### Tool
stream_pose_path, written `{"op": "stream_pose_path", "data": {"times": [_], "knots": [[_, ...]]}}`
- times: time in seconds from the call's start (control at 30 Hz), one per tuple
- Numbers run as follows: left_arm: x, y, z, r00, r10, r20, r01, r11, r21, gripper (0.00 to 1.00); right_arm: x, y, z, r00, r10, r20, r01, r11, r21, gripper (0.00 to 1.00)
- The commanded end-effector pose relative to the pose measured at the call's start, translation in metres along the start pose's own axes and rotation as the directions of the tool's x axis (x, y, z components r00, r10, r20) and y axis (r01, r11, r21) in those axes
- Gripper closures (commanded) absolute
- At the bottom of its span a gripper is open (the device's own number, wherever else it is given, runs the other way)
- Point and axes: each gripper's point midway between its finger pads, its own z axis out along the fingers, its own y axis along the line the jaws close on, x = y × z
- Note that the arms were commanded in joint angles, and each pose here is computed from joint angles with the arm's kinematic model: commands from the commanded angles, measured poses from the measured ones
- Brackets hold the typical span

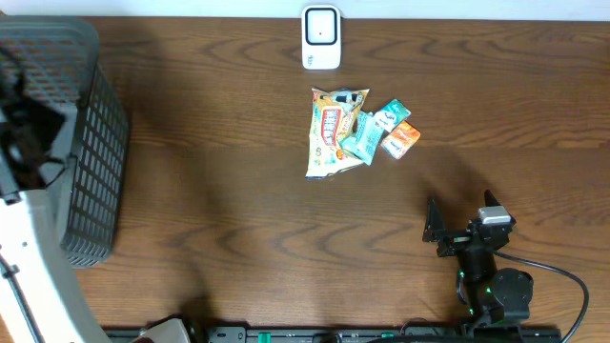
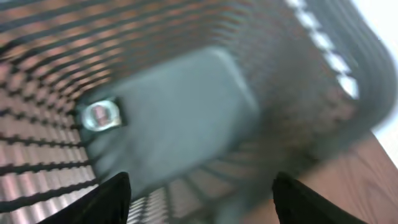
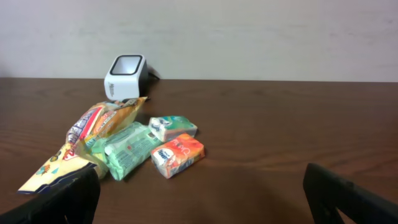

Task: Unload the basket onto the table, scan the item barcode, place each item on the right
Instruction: 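Move the left gripper back into the basket, then lower the left gripper onto the green Zam-Buk tin and grasp it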

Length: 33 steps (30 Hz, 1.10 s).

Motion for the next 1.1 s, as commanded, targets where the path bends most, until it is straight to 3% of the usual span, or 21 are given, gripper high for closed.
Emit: {"op": "stream_pose_path", "data": {"times": [0.0, 0.5, 0.8, 1.07], "knots": [[-0.011, 0.032, 0.012, 0.993, -0.118, 0.007, 0.118, 0.988, -0.104, 0.27, 0.001, 0.001, 0.000, 1.000, -0.015, -0.002, 0.015, 1.000, 0.000, 0.01], [-0.006, 0.103, 0.081, 0.961, -0.248, -0.125, 0.185, 0.907, -0.379, 0.27, 0.001, 0.001, 0.000, 1.000, -0.015, -0.002, 0.015, 1.000, 0.000, 0.01], [0.021, 0.125, 0.123, 0.920, -0.291, -0.262, 0.127, 0.855, -0.503, 0.27, 0.001, 0.001, 0.000, 1.000, -0.015, -0.002, 0.015, 1.000, 0.000, 0.01], [0.047, 0.157, 0.142, 0.867, -0.422, -0.265, 0.191, 0.772, -0.606, 0.27, 0.001, 0.001, 0.000, 1.000, -0.015, -0.002, 0.015, 1.000, 0.000, 0.01]]}}
